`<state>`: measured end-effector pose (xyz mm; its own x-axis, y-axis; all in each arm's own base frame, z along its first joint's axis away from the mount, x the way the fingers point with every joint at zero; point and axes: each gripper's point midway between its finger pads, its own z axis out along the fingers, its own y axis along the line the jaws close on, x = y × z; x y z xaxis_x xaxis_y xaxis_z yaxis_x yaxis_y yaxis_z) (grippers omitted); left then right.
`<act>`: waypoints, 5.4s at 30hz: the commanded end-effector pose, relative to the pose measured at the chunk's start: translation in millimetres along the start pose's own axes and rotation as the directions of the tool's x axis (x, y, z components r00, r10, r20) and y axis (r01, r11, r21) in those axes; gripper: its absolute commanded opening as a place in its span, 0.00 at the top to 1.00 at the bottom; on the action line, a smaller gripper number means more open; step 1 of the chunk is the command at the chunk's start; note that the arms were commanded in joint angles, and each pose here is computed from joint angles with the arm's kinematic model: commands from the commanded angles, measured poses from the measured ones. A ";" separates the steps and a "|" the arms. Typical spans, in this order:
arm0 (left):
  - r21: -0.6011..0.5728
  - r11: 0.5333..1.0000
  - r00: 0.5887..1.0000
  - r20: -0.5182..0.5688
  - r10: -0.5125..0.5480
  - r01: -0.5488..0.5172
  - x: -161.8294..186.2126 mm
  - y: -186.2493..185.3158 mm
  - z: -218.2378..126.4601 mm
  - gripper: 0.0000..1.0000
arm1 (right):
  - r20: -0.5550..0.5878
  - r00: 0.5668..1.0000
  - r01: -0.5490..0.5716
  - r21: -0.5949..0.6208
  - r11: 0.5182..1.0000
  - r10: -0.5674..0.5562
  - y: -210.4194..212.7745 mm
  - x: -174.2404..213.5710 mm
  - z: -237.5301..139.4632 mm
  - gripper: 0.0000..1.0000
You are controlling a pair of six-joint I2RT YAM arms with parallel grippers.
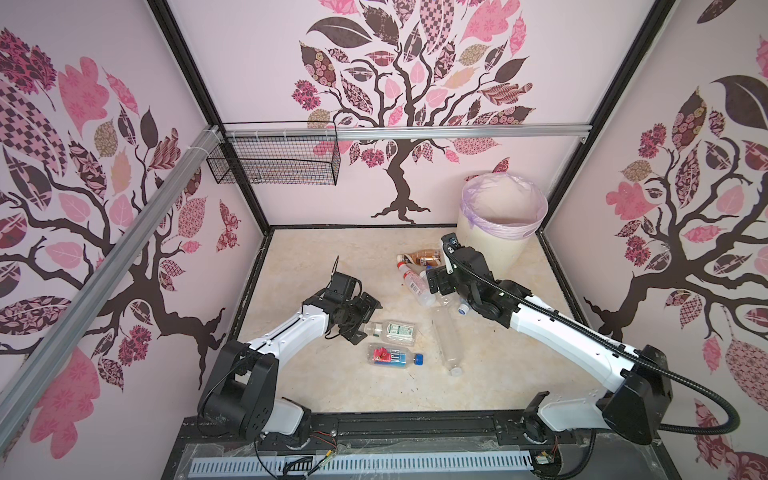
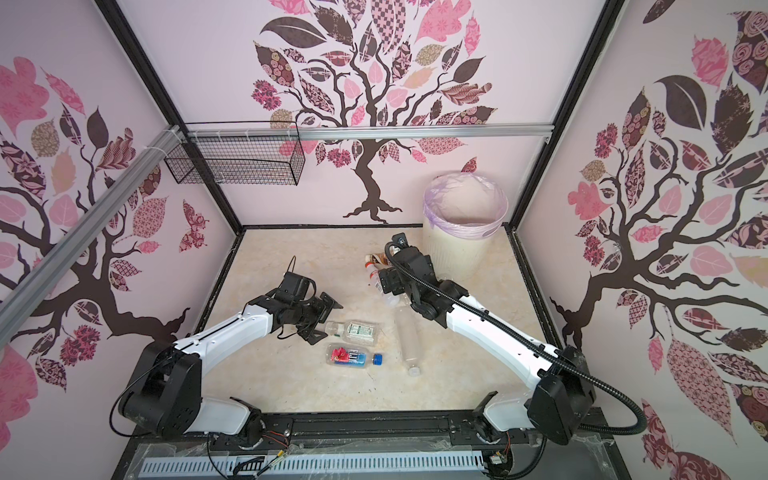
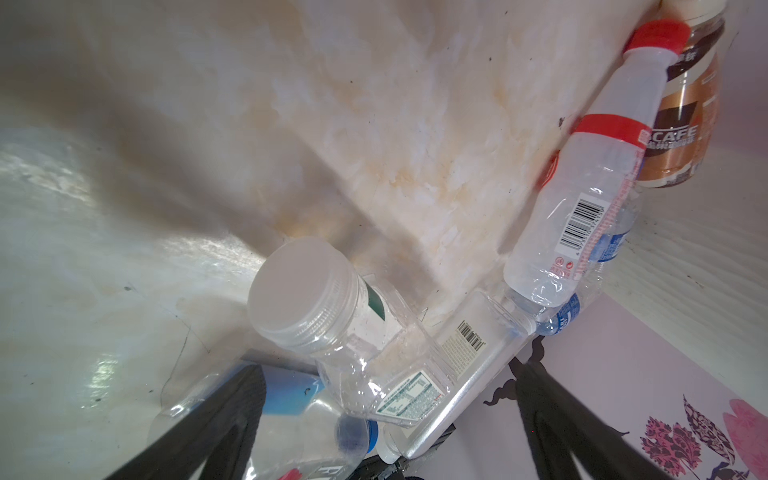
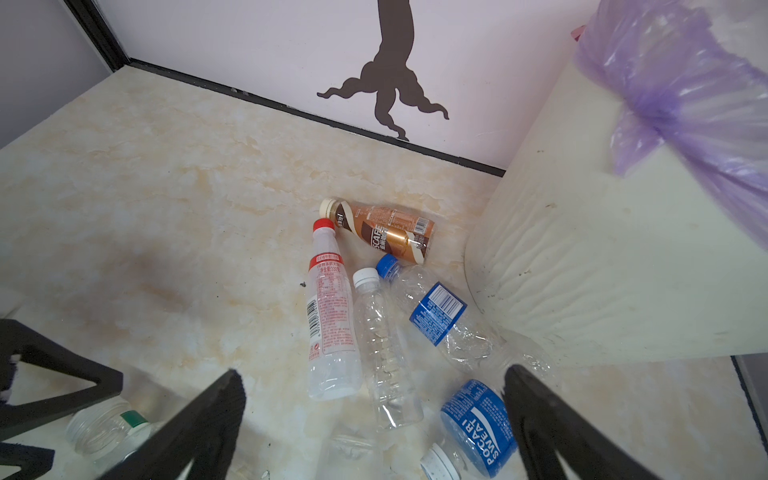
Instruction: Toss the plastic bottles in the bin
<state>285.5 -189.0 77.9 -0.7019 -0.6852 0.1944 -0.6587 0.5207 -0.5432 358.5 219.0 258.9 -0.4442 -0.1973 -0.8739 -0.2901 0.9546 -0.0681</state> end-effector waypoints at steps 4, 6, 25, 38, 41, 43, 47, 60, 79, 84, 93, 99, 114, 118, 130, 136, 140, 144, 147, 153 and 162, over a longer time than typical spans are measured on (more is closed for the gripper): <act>-0.014 0.999 0.998 -0.033 0.052 -0.052 1.1 -6.9 16.4 0.02 | 0.048 0.998 -0.039 -0.023 0.999 0.040 -1.0 -12.2 -14.4 0.01; -0.023 0.997 0.997 -0.034 0.073 -0.074 -1.0 -10.9 20.0 0.02 | 0.052 0.998 -0.038 -0.023 0.999 0.039 -1.1 -13.2 -15.5 0.00; 0.073 0.976 0.977 -0.036 0.208 -0.206 4.6 -105.7 47.8 0.02 | 0.048 0.998 -0.039 -0.021 0.999 0.040 -2.0 -8.5 -14.1 0.01; 0.129 0.956 0.961 -0.051 0.274 -0.265 17.7 -142.0 55.6 0.02 | 0.053 0.998 -0.031 -0.016 0.999 0.032 -2.9 -5.4 -13.3 0.00; 0.140 0.941 0.947 -0.042 0.318 -0.309 16.9 -150.1 48.6 0.02 | 0.054 0.998 -0.031 -0.012 0.999 0.031 -3.7 -4.6 -13.6 0.01; 0.122 0.934 0.938 -0.039 0.344 -0.337 12.4 -149.1 41.6 0.02 | 0.056 0.998 -0.032 -0.011 0.999 0.032 -4.4 -4.3 -14.4 0.01; 0.096 0.917 0.920 -0.012 0.391 -0.388 -0.3 -142.5 19.5 0.02 | 0.059 0.998 -0.031 -0.003 1.000 0.031 -6.8 -3.8 -16.1 0.01; 0.067 0.903 0.905 0.021 0.425 -0.425 18.9 -93.2 -55.4 0.02 | 0.064 0.995 -0.069 -0.045 0.997 0.072 2.6 -7.9 -11.4 0.00; -0.149 0.615 0.631 -0.104 0.769 -0.774 69.8 -39.3 -49.8 0.02 | 0.085 0.992 -0.095 0.017 0.995 0.093 -15.2 -14.2 -23.6 0.01; -0.155 0.433 0.455 -0.154 0.877 -0.888 88.9 -35.6 -49.8 0.02 | 0.087 0.987 -0.135 0.017 0.991 0.133 -24.1 -13.9 -23.9 0.00; -0.178 0.187 0.228 -0.248 0.941 -0.966 110.9 -17.5 -43.1 0.02 | 0.089 0.982 -0.171 0.017 0.985 0.169 -34.4 -11.9 -23.6 0.01; -0.162 0.159 0.203 -0.304 0.931 -0.974 114.9 -5.7 -33.9 0.02 | 0.088 0.980 -0.184 0.022 0.983 0.181 -39.5 -10.5 -23.8 0.01; -0.208 0.080 0.148 -0.336 0.930 -0.975 109.1 21.2 -14.1 0.02 | 0.064 0.973 -0.225 0.050 0.973 0.222 -58.7 -5.0 -21.2 0.01; -0.204 0.072 0.139 -0.339 0.930 -0.976 110.1 25.0 -9.5 0.02 | 0.060 0.972 -0.232 0.057 0.971 0.229 -61.7 -3.8 -20.3 0.00; -0.275 0.006 0.116 -0.384 0.916 -0.961 98.0 46.3 2.7 0.02 | 0.056 0.965 -0.258 0.063 0.964 0.255 -71.8 -1.4 -20.0 0.01; -0.310 -0.019 0.108 -0.388 0.915 -0.951 92.7 44.8 5.9 0.02 | 0.057 0.965 -0.259 0.061 0.964 0.256 -71.9 -0.5 -20.0 0.01; -0.304 -0.045 0.087 -0.407 0.909 -0.952 95.3 48.0 9.1 0.02 | 0.057 0.965 -0.260 0.064 0.964 0.256 -73.2 0.9 -19.5 0.00; -0.323 -0.076 0.075 -0.432 0.899 -0.943 94.4 54.6 12.2 0.02 | 0.058 0.965 -0.259 0.065 0.964 0.255 -73.7 1.4 -19.7 0.01; -0.332 -0.082 0.075 -0.434 0.898 -0.940 93.5 54.6 12.4 0.02 | 0.061 0.965 -0.260 0.062 0.964 0.257 -73.8 0.7 -19.7 0.01; -0.351 -0.087 0.074 -0.421 0.904 -0.932 91.1 48.4 11.8 0.02 | 0.068 0.964 -0.260 0.058 0.964 0.256 -73.9 -2.4 -21.0 0.01; -0.438 -0.080 0.123 -0.417 0.901 -0.896 76.6 40.9 15.9 0.02 | 0.074 0.964 -0.260 0.047 0.964 0.256 -72.8 -2.7 -23.6 0.00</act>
<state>196.8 -226.0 49.3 -0.7771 0.6221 -0.0951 0.5975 0.7767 0.1993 364.3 147.6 259.6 -0.4798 0.0473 -0.8761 -0.1189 0.9858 0.1183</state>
